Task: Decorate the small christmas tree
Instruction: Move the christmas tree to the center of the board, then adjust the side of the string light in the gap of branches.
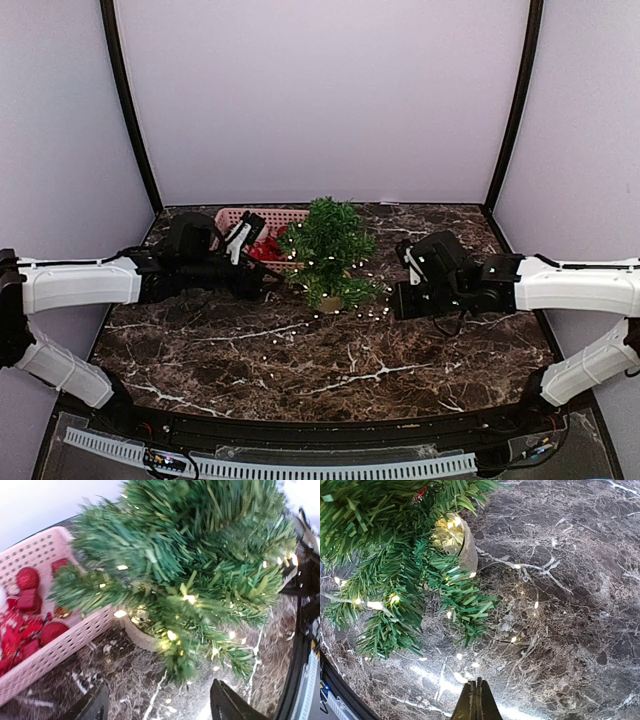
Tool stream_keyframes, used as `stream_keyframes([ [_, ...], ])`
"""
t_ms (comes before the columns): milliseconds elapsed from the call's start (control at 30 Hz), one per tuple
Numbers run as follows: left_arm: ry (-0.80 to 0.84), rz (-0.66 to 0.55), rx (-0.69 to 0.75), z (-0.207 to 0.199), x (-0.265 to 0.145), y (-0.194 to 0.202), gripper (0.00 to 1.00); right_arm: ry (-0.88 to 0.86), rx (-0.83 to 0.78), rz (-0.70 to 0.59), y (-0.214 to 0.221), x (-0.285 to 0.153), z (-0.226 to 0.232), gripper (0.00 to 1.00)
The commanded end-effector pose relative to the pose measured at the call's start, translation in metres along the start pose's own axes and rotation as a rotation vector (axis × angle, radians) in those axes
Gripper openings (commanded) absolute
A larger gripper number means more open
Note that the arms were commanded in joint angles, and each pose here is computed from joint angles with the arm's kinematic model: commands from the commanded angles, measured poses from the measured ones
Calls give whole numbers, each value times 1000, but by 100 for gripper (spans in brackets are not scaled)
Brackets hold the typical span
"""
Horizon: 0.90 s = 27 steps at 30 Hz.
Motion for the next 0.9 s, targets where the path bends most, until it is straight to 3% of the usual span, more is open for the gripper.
stream_keyframes([
  [0,-104,-147,3,-1,-37,-10,74,-30,-28,-60,-14,-14,8,0],
  [133,-56,-234,22,-36,-55,-5,73,-65,-33,-69,-20,-24,15,0],
  [233,-27,-290,120,-86,-59,5,72,-142,-36,-33,-18,-28,24,0],
  [333,-6,-237,165,-110,-44,25,72,-195,-31,-2,-14,-35,29,0],
  [533,-36,-81,218,-105,-2,64,70,-258,-38,12,-13,-55,33,0],
  [667,-155,-135,266,-89,11,72,67,-287,-37,-2,-16,-60,36,0],
  [867,-137,-183,235,-82,26,71,73,-301,-32,5,-16,-57,38,0],
])
Point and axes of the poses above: each gripper's point midway between its finger pads, its own x axis out along the fingers, its own z axis along the line the jaws close on, y = z × x, the point moved 6 cm from there along -x, back along the fingers
